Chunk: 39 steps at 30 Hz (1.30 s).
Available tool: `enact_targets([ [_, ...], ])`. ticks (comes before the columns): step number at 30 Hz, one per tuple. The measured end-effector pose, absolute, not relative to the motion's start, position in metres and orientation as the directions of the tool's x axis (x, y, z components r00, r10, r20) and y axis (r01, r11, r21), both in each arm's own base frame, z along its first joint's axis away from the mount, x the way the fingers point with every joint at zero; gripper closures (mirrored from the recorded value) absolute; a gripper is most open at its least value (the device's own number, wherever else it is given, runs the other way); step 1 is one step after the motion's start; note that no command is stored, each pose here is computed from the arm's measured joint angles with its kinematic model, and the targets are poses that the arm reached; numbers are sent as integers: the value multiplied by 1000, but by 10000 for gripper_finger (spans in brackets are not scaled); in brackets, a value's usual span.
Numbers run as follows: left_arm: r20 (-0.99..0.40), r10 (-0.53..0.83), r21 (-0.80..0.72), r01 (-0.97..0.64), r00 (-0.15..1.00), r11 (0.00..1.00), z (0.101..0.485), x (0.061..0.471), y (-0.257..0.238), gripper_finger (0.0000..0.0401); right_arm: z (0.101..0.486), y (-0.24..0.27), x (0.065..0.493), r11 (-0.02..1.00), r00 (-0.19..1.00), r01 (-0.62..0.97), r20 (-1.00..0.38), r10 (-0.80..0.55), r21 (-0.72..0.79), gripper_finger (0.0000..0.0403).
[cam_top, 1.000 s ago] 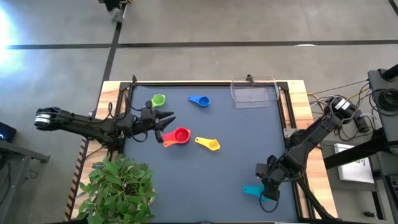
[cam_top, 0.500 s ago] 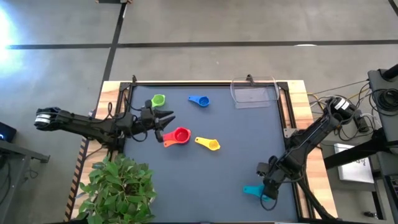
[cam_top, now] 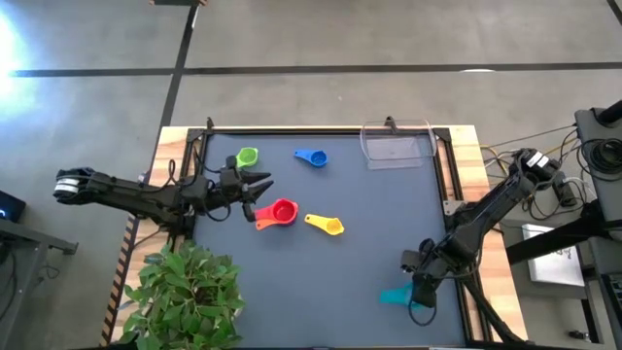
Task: Nest measuring cups in basket
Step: Stack the light blue measuring cup on top of the red measuring cup
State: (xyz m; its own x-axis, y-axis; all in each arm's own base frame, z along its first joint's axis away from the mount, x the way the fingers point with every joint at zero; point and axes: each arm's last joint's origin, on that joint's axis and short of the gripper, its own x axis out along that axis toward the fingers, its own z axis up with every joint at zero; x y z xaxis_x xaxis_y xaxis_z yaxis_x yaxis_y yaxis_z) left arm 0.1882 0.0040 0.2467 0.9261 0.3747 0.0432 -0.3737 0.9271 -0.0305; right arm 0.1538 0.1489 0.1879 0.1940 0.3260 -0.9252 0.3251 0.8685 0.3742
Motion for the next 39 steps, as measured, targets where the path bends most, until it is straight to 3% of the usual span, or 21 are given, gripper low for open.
enact_targets([
  [4,35,412,7,-413,910,911,246,187,5,312,211,123,169,923,312,261,-930,195,282,393],
  [11,30,449,6,-449,893,893,248,183,6,312,251,53,219,986,598,125,-802,15,112,394],
  [20,-32,465,-1,-465,885,885,248,165,8,312,272,-32,277,997,766,-6,-640,58,83,394],
  [32,-55,480,-15,-481,876,877,251,143,9,312,258,-81,382,982,771,-166,-610,183,85,395],
  [39,-21,480,-27,-481,877,877,256,135,9,312,254,-97,423,969,753,-222,-612,240,107,395],
])
